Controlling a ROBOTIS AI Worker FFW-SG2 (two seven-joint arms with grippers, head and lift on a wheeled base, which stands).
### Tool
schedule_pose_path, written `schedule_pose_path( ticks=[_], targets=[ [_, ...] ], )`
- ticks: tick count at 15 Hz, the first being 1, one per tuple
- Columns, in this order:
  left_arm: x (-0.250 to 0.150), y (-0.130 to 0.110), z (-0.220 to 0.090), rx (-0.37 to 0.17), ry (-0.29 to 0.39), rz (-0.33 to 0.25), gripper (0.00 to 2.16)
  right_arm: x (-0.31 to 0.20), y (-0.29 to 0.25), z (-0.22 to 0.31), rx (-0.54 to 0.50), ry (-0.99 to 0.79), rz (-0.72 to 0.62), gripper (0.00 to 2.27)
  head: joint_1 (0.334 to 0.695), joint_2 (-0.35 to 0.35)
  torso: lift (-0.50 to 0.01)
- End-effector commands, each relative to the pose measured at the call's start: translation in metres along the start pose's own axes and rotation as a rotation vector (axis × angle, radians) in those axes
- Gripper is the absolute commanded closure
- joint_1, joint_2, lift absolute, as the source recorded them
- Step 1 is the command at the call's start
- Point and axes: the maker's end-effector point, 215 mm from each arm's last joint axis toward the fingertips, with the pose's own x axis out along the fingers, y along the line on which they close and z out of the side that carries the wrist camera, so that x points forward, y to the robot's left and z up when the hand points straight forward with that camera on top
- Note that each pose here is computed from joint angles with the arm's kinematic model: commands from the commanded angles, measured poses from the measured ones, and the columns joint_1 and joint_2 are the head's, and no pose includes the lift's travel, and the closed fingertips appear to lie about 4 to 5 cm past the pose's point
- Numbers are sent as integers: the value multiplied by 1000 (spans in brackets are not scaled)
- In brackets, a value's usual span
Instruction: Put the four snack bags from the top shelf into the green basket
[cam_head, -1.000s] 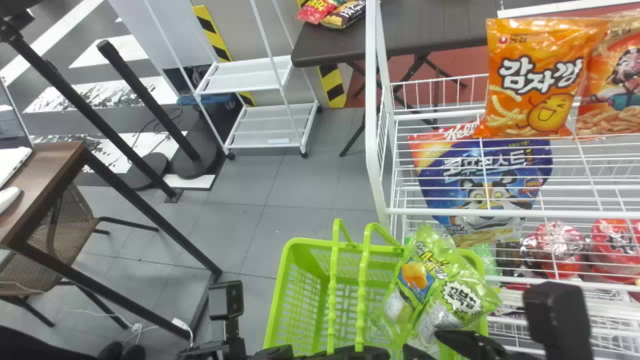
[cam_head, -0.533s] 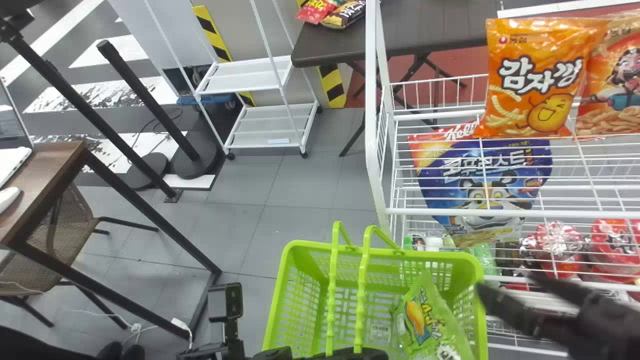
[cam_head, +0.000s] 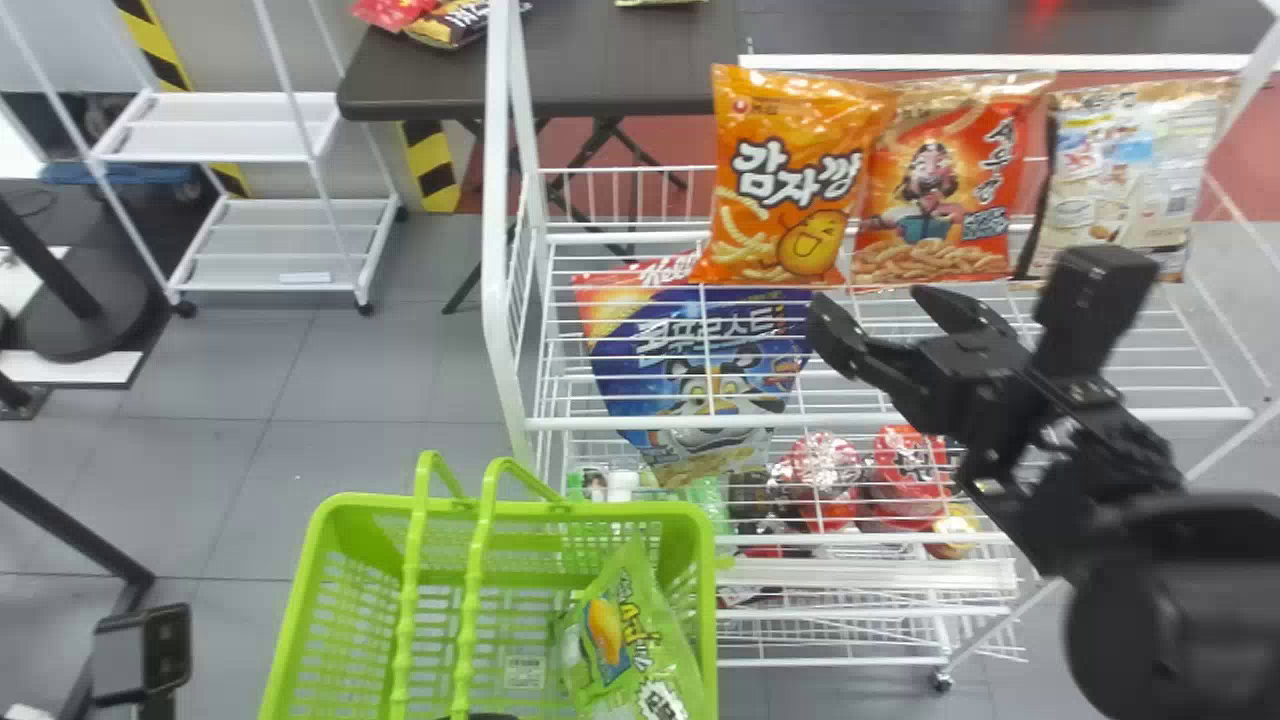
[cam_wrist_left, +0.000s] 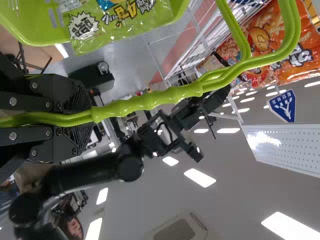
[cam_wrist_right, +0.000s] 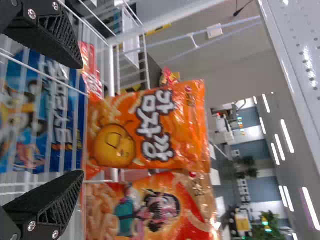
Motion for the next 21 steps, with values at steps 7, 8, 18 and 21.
schedule_pose_path(
  ticks=[7, 8, 18, 21],
  targets=[
    [-1, -2, -4, -13, -7, -9, 2148, 118, 4, 3, -106, 27, 0, 127, 695, 34, 0],
    [-2, -2, -6, -18, -9, -9, 2148, 121, 6, 0, -114, 37, 5, 306, 695, 41, 0],
    [0, -3, -11, -24, -10, -9, 2148, 123, 7, -15, -167, 95, -15, 2260, 695, 66, 0],
    [-1, -2, -11, -24, -9, -5, 2148, 115, 12, -13, -158, 76, 6, 2260, 695, 67, 0]
  ],
)
